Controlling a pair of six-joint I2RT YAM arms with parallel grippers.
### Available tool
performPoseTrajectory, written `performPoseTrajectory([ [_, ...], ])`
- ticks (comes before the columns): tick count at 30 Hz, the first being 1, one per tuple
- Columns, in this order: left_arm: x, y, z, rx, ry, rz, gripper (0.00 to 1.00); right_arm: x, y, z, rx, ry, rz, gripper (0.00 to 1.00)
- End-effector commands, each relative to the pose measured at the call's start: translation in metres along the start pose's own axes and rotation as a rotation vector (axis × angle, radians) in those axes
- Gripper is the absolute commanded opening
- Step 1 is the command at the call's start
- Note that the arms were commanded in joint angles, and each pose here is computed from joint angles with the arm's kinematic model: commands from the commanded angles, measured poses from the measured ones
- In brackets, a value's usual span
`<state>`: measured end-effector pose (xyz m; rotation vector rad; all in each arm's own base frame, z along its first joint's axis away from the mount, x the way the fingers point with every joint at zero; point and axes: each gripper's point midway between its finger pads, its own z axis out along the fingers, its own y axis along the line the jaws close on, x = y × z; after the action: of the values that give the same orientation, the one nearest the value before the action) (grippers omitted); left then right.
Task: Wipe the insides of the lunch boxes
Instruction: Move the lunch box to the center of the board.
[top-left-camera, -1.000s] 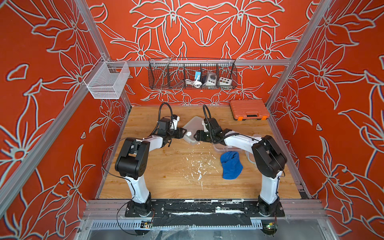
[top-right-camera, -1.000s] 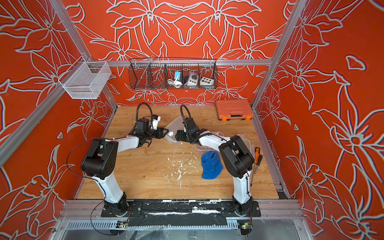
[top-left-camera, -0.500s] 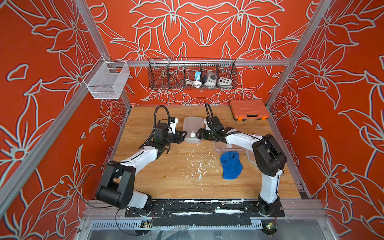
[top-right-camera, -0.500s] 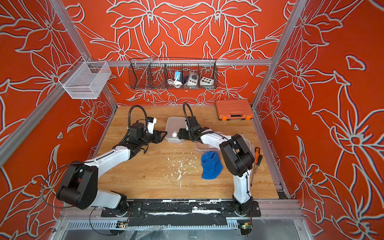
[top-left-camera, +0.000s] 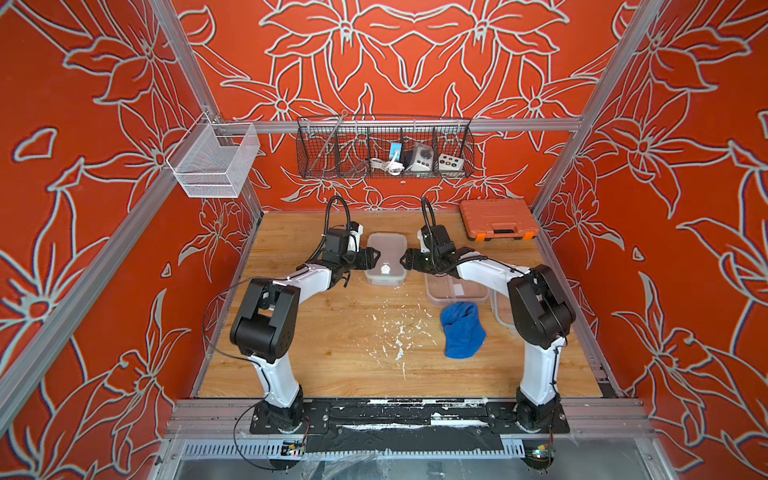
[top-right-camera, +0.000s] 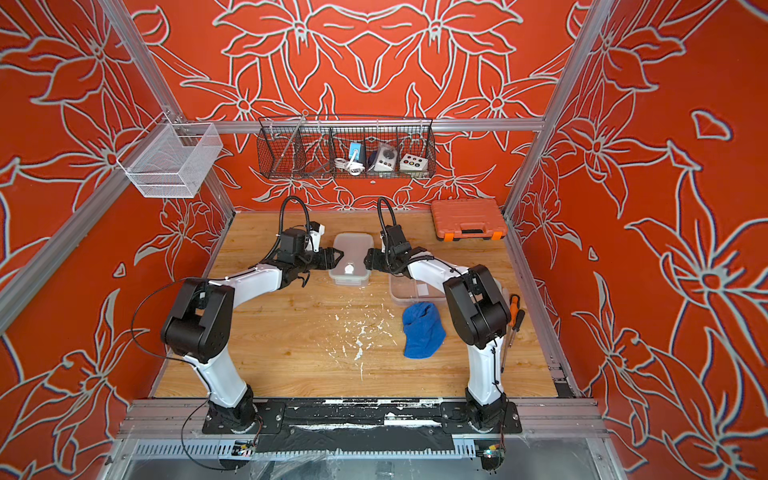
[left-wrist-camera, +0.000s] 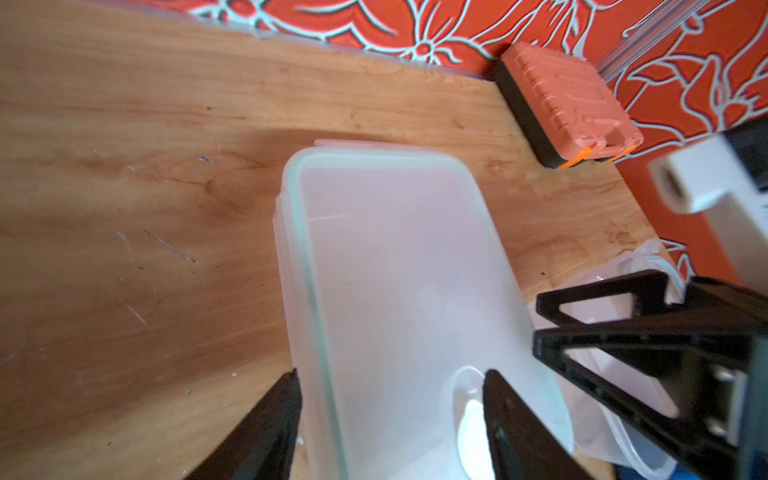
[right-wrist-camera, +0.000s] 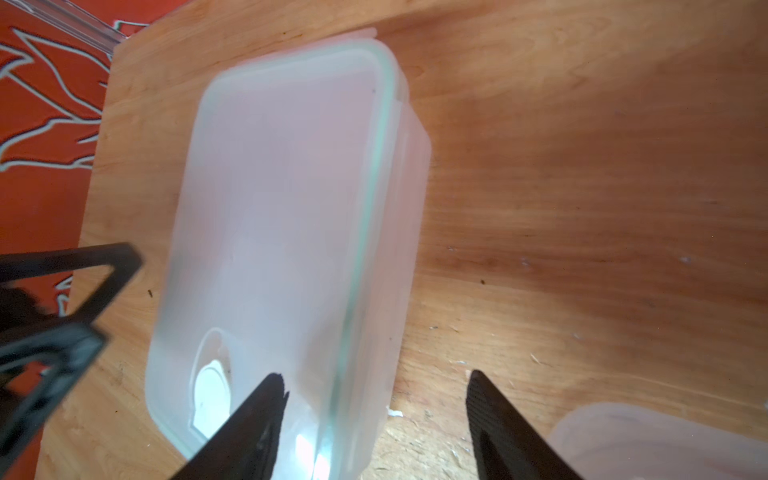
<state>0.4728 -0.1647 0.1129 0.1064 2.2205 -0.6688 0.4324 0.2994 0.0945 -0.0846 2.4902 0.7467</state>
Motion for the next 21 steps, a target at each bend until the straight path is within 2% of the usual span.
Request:
performPoseTrajectory([
  [1,-0.003,0.006,0.001,0.021,-0.01,-0.042,0.67,0.001,0.007,0.01,-0.042,0.012,-0.016,0.71],
  [9,0.024,0.0,0.006,0.088,0.027,-0.098,0.64,0.014,0.014,0.03,-0.121,0.077,0.025,0.67],
  [16,0.05,-0.019,-0.005,0.115,0.041,-0.122,0.62,0.028,0.025,0.026,-0.18,0.101,0.009,0.54],
  [21,0.064,-0.031,-0.013,0.131,0.045,-0.127,0.61,0.044,0.026,0.024,-0.178,0.132,-0.008,0.52],
])
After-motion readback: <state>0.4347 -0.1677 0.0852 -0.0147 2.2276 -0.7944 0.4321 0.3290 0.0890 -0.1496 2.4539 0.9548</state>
